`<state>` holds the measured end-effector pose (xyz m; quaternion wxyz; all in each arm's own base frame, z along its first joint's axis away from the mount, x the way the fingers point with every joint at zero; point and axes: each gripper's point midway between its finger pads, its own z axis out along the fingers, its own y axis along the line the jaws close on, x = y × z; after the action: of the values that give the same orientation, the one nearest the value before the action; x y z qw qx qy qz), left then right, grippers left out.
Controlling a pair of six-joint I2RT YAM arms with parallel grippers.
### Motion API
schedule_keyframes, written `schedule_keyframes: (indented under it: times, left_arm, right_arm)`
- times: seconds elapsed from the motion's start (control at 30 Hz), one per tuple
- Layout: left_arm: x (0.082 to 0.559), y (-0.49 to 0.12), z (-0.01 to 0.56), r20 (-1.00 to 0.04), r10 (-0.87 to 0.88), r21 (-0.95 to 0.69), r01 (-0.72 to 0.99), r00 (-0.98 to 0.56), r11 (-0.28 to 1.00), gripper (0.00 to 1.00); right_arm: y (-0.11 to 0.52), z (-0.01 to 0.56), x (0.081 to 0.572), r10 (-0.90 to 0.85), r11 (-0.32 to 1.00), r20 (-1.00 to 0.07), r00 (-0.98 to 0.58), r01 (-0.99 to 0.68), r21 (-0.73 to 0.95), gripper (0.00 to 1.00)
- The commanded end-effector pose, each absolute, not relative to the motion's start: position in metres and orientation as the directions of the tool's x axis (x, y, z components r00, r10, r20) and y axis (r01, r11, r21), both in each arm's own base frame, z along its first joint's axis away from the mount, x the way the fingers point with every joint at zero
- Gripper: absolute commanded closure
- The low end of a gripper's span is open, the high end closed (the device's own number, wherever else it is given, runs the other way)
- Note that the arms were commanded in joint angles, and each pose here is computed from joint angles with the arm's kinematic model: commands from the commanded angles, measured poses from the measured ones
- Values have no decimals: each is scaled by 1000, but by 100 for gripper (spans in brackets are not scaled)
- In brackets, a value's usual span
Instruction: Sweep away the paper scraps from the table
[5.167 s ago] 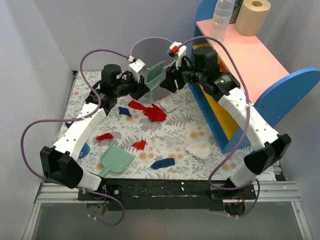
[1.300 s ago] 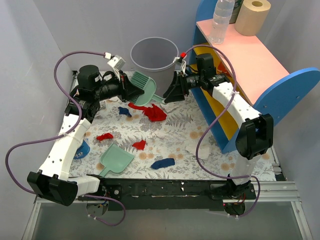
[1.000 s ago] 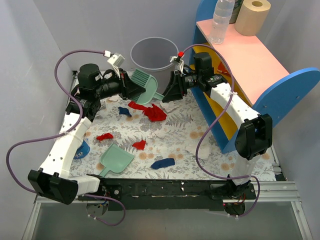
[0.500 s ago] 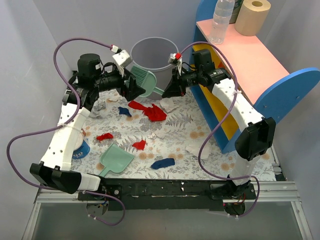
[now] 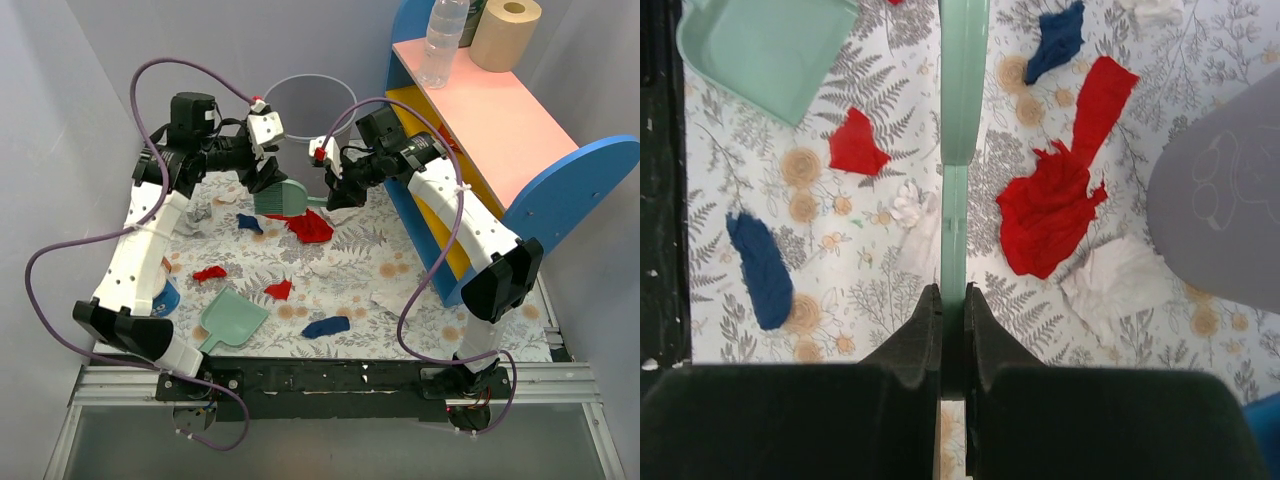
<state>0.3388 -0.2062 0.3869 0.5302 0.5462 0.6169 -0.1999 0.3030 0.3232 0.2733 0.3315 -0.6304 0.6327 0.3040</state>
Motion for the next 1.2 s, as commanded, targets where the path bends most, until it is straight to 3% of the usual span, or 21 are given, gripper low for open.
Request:
schedule_keyframes:
  times: [0.0,0.43,0.47,0.63,0.73,0.77,0.83,0.87,0.9,0.97,1.0,1.03,1.07,1.17]
  left_arm:
    - [316,-218,387,-869,459,307,930,186,204,42]
    - [310,-222,354,-857,504,209,967,109,146,60]
    - [310,-222,352,-853,510,212,967,113,141,62]
    - [312,-221,345,-842,530,204,968,96,148,100]
    - [310,-220,346,-849,525,181,967,61,180,100]
    - [311,-220,342,-856,517,145,967,16,210,100]
    - [304,-217,343,-869,494,111,964,-23,242,100]
    - [309,-216,353,-899,437,104,957,-26,272,100]
    - [303,-215,338,-906,379,-60,942,-191,331,100]
    - [283,-217,358,-945,284,-75,951,-164,300,100]
    - [273,-218,344,-937,258,-153,939,-237,308,100]
    - [271,-217,343,-943,234,-156,935,-237,319,100]
    - [269,-215,363,-971,194,-68,942,-138,328,100]
    - [269,-213,359,-979,178,-38,939,-104,341,100]
  right_arm:
    - [322,294,309,-600,5,-791,118,-989,-151,99]
    - [338,316,308,-557,-27,-807,196,-976,-218,99]
    - [339,317,307,-556,-29,-807,198,-975,-220,99]
    - [341,316,304,-555,-41,-807,204,-975,-218,99]
    - [343,317,301,-531,-49,-824,198,-978,-204,97]
    - [345,322,298,-503,-33,-848,168,-984,-175,71]
    - [343,339,301,-421,11,-903,89,-995,-103,48]
    - [341,342,290,-377,-13,-924,59,-998,-58,24]
    - [336,348,291,-350,15,-937,9,-1000,-16,18]
    - [336,359,286,-299,2,-954,30,-999,-32,12]
    - [336,360,284,-289,-1,-957,26,-1000,-27,12]
    - [336,364,282,-278,-8,-960,22,-1000,-21,11]
    - [336,363,277,-271,-34,-963,11,-999,-2,11]
    - [335,363,269,-251,-87,-968,-22,-995,46,12]
